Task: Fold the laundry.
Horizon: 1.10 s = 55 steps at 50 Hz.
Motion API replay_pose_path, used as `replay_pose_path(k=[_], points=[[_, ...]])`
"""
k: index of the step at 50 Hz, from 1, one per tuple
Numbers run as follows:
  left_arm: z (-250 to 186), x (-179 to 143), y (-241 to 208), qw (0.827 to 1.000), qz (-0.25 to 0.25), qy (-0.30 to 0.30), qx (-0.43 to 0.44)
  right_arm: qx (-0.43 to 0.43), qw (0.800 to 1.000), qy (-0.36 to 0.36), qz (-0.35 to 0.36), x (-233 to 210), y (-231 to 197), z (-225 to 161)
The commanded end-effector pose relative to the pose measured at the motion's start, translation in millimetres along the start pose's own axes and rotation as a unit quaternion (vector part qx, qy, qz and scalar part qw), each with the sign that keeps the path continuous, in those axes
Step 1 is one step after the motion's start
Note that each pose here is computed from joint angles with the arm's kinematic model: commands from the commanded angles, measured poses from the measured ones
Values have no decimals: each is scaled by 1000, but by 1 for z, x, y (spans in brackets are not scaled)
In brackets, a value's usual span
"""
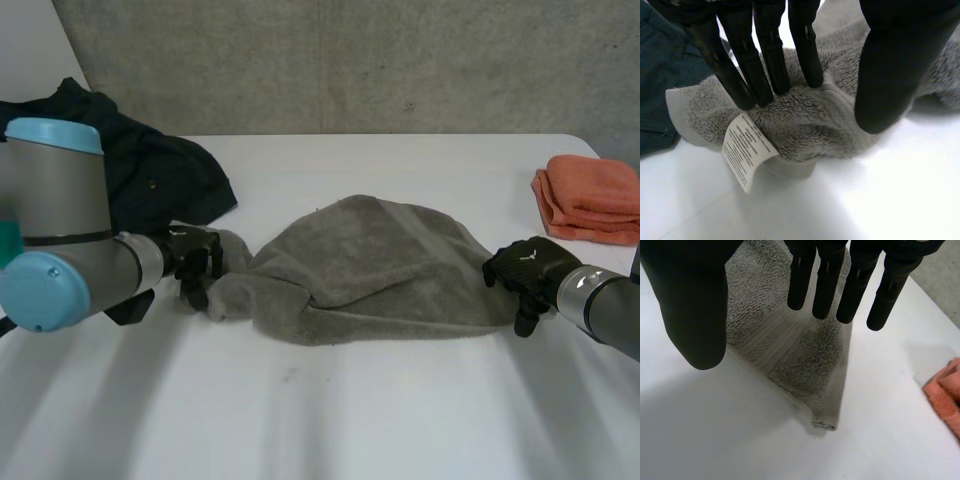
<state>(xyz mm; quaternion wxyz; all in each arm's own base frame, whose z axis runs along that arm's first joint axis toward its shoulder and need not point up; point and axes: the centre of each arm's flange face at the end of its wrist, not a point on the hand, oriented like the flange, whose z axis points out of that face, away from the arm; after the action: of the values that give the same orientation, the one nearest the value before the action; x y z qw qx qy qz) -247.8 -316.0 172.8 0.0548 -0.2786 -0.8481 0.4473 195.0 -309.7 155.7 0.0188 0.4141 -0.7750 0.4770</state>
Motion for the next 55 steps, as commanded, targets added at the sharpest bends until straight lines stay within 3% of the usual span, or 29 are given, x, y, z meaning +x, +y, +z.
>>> replay_pose_path(k=[1,11,26,40,46,50,53,55], points=[[12,-1,2,999,27,-16,9,25,999,-13,22,-4,8,10],[-21,-3,-22,999,11,-17,36,35,998,-27,51,-13,11,10],[-128,11,-83,990,7,-3,143,43,988,-69,134,-63,-11,-13],[-189,22,-109,977,-17,13,213,62,986,-2,155,-77,-14,11],[-192,17,-112,971,-32,2,236,55,986,54,145,-64,-16,10],[-174,9,-98,978,-34,-9,206,85,985,96,114,-32,-34,-10],[-146,3,-76,989,-13,-12,149,100,988,106,41,-4,-48,-34],[-122,0,-56,995,23,-5,98,79,994,67,-29,1,-48,-52]])
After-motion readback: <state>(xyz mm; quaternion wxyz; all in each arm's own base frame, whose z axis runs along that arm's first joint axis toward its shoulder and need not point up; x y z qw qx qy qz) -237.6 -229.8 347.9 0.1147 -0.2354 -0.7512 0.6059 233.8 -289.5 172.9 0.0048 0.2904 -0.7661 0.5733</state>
